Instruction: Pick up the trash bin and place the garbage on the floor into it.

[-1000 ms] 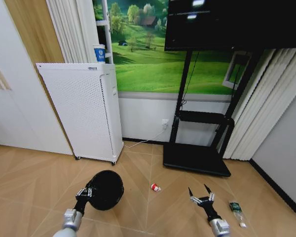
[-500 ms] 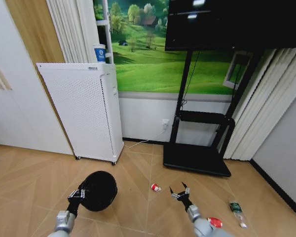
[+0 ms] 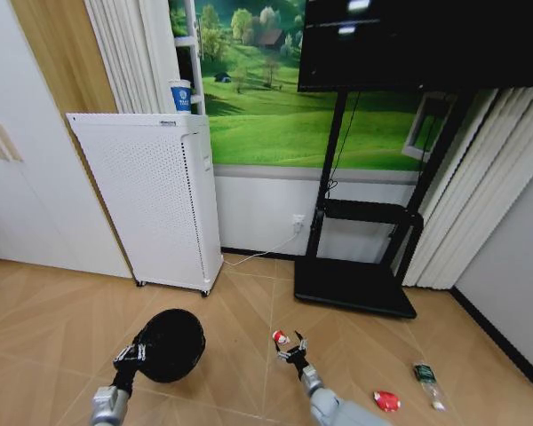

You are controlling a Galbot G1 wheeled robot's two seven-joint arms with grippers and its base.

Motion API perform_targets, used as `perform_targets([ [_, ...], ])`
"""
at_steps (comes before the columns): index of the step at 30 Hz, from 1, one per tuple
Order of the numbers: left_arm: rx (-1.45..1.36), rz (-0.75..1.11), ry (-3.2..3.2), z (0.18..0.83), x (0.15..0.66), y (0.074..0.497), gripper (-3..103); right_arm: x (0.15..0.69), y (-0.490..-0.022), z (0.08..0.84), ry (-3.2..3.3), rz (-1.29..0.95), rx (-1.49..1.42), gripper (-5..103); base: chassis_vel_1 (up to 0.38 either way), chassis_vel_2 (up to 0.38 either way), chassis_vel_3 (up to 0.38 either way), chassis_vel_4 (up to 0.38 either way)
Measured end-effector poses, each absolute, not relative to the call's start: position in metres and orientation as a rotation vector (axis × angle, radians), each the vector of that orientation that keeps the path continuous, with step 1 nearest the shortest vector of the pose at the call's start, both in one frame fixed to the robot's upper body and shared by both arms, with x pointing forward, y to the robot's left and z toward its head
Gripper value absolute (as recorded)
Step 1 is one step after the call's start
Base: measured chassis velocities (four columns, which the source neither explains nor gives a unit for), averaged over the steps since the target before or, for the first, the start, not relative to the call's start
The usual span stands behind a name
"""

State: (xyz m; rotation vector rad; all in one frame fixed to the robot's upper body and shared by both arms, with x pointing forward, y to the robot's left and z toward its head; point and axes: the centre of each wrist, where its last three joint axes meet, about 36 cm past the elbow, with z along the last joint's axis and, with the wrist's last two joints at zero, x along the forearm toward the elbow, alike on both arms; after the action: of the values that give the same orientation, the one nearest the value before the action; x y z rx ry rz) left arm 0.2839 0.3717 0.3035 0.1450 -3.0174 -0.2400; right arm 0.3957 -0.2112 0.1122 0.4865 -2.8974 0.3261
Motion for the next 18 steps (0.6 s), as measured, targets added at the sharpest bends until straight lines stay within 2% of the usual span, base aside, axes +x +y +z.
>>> perform_targets([
  [18, 0.122, -0.211, -2.986, 0.291, 0.278, 0.366, 7, 0.390, -0.217, 0.116, -2.936, 0.285, 0.448, 100, 0.000, 0.000, 0.000, 0.000],
])
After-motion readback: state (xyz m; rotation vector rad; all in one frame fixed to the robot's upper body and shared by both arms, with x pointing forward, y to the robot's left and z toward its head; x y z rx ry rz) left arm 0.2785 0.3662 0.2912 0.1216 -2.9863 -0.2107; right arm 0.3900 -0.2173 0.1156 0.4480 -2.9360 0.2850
